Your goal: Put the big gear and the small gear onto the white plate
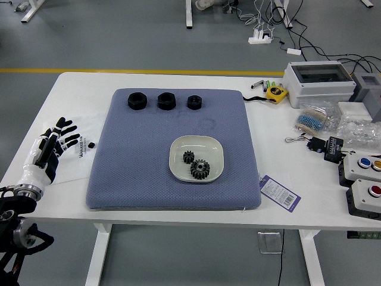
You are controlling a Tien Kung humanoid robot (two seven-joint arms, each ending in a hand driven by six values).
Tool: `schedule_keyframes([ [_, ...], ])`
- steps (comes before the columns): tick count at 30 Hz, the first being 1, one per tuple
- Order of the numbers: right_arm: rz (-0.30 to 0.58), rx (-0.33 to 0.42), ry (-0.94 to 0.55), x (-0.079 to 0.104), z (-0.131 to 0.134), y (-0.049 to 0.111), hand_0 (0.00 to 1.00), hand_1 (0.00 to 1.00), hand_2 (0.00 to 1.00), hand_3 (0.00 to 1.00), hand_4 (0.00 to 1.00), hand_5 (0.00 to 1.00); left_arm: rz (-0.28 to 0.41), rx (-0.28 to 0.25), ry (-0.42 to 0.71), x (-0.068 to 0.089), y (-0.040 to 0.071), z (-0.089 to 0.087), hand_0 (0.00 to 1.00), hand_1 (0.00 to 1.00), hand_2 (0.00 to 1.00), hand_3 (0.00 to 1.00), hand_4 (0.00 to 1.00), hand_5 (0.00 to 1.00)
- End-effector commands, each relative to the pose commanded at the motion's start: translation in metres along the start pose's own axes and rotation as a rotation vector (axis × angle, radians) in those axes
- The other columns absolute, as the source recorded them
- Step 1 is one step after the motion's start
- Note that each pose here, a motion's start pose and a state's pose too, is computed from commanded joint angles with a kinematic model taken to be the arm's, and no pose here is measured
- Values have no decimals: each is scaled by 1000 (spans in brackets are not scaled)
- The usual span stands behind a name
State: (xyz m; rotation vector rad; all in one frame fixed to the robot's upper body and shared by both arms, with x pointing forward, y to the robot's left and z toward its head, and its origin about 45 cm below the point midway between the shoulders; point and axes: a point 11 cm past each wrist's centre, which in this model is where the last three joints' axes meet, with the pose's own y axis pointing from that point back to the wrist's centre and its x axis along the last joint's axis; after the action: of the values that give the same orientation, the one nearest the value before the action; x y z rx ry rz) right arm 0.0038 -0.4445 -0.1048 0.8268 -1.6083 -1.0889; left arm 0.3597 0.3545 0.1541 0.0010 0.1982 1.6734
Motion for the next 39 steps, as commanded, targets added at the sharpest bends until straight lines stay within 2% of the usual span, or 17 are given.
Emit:
schedule_keyframes([
  [11,2,14,-2,1,-6,0,721,707,783,664,879,752,0,-16,10,-4,-4,5,750,694,753,718,887,722],
  [18,1,22,5,0,-11,1,720,710,782,663,879,752,5,-57,56,-13,-9,13,751,691,749,718,888,723],
  [26,2,34,3,0,-17,1,721,709,781,662,878,752,29,-72,46,0,-10,20,748,690,749,718,888,724],
  [39,3,47,1,1,-24,1,717,708,781,660,878,756,56,-97,54,9,-10,27,743,688,749,731,887,720],
])
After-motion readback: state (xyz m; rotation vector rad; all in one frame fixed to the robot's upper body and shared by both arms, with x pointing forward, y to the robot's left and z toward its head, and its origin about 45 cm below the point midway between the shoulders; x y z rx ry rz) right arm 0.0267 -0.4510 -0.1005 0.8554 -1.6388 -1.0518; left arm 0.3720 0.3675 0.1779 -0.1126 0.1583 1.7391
